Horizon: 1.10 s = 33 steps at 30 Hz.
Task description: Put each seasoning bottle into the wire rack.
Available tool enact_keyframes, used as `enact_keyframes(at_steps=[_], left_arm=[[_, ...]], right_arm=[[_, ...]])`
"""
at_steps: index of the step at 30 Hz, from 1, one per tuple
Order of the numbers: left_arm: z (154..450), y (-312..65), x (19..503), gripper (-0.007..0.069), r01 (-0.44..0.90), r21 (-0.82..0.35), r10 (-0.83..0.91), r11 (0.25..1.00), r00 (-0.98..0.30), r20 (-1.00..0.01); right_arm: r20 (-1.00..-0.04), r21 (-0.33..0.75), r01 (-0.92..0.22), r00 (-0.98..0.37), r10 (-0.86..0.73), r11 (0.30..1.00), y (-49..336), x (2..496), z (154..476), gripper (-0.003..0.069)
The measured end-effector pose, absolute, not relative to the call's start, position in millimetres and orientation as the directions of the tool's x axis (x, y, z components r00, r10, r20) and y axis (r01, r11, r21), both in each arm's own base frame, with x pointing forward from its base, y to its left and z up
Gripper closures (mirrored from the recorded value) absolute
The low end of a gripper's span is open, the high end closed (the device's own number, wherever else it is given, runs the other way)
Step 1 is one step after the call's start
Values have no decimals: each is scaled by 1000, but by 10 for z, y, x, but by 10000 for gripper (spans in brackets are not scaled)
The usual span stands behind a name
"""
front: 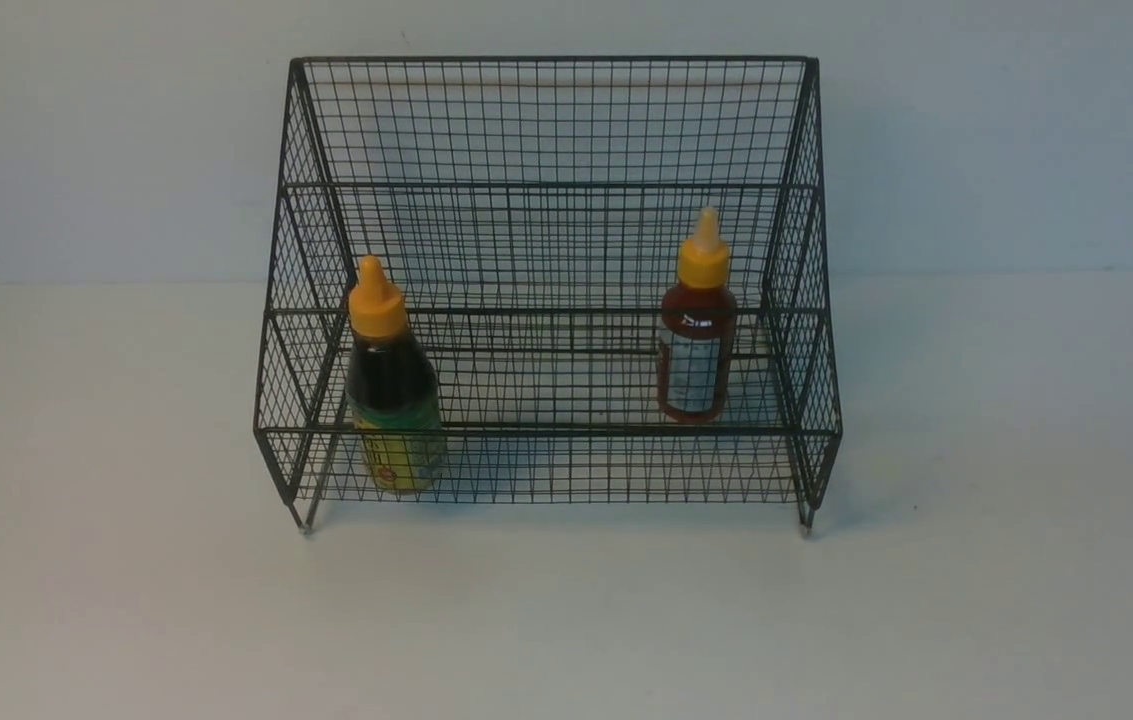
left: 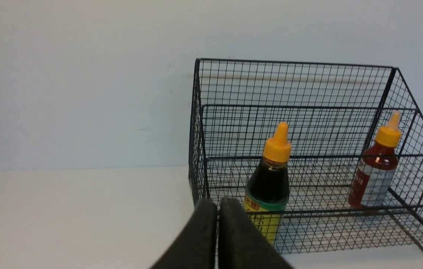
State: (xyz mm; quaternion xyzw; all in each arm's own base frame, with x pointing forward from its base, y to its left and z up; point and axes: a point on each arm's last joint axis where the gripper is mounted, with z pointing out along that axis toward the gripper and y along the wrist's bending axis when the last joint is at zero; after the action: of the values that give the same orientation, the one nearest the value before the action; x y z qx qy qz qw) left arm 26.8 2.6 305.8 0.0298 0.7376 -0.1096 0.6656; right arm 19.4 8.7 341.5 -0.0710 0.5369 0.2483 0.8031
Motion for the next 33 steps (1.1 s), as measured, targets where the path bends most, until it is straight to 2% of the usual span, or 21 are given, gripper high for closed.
enact_keyframes(at_steps=[4,10,17,22,33], left_arm=[[2801,0,262,629,176,-77,-53,981,-135,-989],[2216,-44,427,629,100,9,31,995,-222,-975],[1701,-46,502,629,78,11,37,997,-343,-938],[1715,-44,523,629,74,11,33,997,-293,-956],[1717,-44,524,629,74,12,32,997,-289,-957]], right_arm=[[-898,153,-475,300,323,867,87,194,3415,673],[-897,152,-476,302,323,866,89,195,3413,673],[-896,152,-477,303,324,866,89,194,3414,673],[-896,152,-477,303,324,866,89,194,3414,673],[-896,152,-477,303,324,866,89,194,3414,673]])
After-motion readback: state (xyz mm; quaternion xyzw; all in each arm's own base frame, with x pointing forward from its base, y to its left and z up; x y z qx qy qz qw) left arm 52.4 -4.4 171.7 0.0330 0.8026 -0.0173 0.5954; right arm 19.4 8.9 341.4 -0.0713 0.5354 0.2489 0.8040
